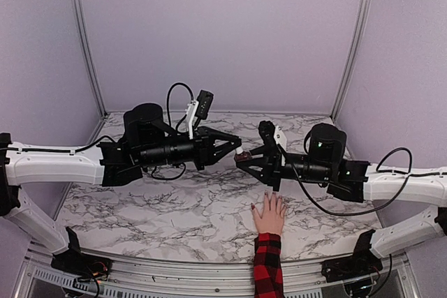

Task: Paint the nails
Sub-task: Screw the nail polish bottle cap onto the nail polish bottle.

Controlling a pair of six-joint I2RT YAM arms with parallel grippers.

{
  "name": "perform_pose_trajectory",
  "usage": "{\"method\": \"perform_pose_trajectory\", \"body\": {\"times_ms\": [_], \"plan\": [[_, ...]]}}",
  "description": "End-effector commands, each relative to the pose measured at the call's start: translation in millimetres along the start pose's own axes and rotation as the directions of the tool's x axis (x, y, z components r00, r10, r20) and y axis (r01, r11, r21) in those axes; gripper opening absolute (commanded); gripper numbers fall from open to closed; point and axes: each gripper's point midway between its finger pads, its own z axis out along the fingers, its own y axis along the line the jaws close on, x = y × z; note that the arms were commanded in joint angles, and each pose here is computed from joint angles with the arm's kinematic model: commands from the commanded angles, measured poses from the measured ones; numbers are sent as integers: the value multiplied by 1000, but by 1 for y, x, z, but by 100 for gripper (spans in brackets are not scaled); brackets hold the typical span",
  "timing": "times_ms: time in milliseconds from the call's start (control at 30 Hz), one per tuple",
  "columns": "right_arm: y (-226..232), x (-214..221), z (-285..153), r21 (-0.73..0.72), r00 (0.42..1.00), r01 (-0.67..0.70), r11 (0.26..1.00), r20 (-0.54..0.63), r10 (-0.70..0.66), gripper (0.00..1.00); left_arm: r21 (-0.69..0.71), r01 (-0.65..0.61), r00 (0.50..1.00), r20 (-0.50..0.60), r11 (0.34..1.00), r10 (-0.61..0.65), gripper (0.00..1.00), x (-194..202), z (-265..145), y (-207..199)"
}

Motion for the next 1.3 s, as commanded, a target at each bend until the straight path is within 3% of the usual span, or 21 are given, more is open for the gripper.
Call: {"method": "perform_pose_trajectory", "body": {"times_ms": [0,433,667,933,1133,1267], "plan": [[26,-77,-17,-149,969,101,984,239,-64,0,166,-46,991,-114,985,65,0,37,1,-25],[76,-105,-46,-384,923,261,886,369,-112,0,430,-157,960,-145,889,240,0,62,-14,-60],[80,-110,-51,-396,913,282,874,390,-119,0,455,-199,950,-127,868,284,3,64,-19,-60],[54,-91,-31,-287,945,217,933,302,-127,0,245,-223,969,-46,943,241,23,20,-24,-36],[32,-77,-18,-186,964,165,969,237,-119,0,89,-244,969,62,966,239,46,-18,-41,-27],[3,-71,-12,-27,976,107,994,195,-99,0,1,-204,973,113,979,202,47,-31,-47,-17]]}}
